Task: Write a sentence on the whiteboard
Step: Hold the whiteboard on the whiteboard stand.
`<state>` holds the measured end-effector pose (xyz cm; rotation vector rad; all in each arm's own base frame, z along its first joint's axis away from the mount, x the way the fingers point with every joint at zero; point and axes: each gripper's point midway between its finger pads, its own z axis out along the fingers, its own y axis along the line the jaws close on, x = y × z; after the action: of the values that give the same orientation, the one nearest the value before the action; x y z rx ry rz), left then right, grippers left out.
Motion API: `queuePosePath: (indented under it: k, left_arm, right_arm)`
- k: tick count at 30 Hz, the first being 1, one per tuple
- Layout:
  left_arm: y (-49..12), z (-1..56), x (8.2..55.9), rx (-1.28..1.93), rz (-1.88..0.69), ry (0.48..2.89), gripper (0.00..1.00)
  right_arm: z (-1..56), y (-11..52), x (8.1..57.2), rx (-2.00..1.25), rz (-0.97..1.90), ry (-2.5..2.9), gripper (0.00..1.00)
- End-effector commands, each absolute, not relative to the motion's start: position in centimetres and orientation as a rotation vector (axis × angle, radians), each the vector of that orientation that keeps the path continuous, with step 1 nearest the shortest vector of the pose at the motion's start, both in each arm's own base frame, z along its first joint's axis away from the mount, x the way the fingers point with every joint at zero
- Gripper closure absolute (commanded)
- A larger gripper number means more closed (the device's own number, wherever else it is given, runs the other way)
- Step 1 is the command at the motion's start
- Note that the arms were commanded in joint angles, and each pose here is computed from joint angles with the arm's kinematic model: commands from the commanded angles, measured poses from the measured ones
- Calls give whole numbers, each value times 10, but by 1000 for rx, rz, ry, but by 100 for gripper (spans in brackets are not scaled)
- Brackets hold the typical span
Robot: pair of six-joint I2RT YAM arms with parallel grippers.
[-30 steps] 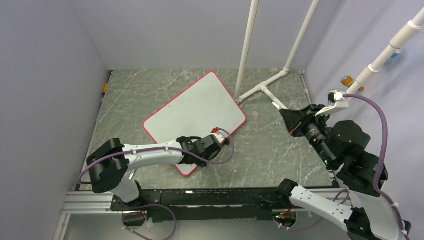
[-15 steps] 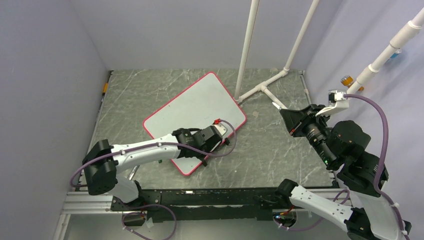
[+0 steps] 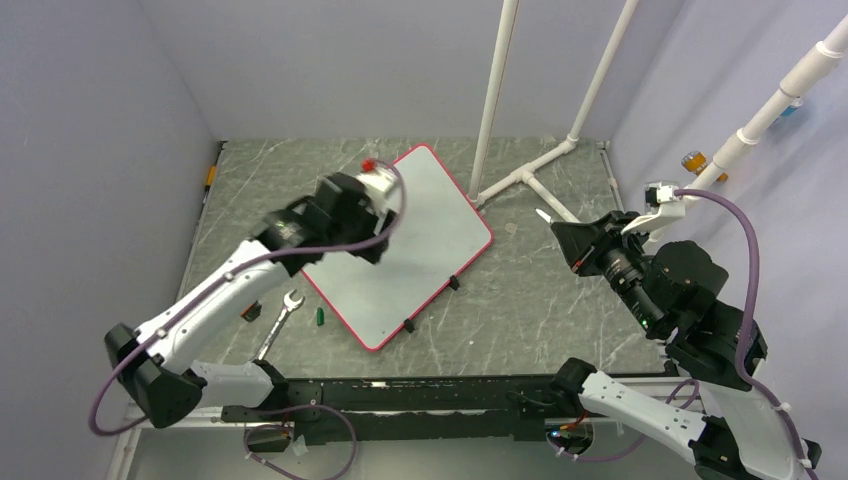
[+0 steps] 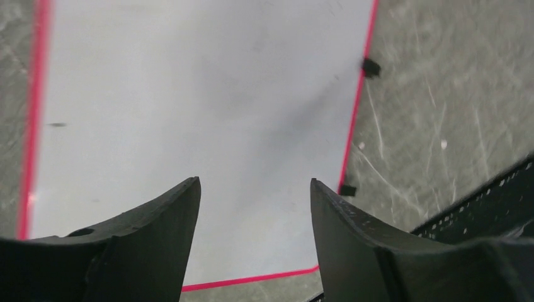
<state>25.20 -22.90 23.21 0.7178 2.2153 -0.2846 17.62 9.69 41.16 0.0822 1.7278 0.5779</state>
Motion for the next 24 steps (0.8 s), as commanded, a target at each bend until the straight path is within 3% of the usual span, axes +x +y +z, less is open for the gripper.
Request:
queuePosePath:
  k: [1,4,10,18,24]
  left_arm:
    - [-211,291,269,658,-504,2075,26]
    - [-192,310,286,576,-557,2031,18]
    - [-163,317,315,468,-802,2006,18]
    - [-126,284,368,333,-1127,2047,29]
    - [-127,250,380,295,-1259,2106,34]
  right_arm:
    - [423,105,177,84,643,1684,100]
    - [422,108,177,74,650,1690,100]
    - [420,112,177,62,653,1705,100]
    - [412,120,180,47,664,1722,100]
    - [415,125,181,35,684,1711,100]
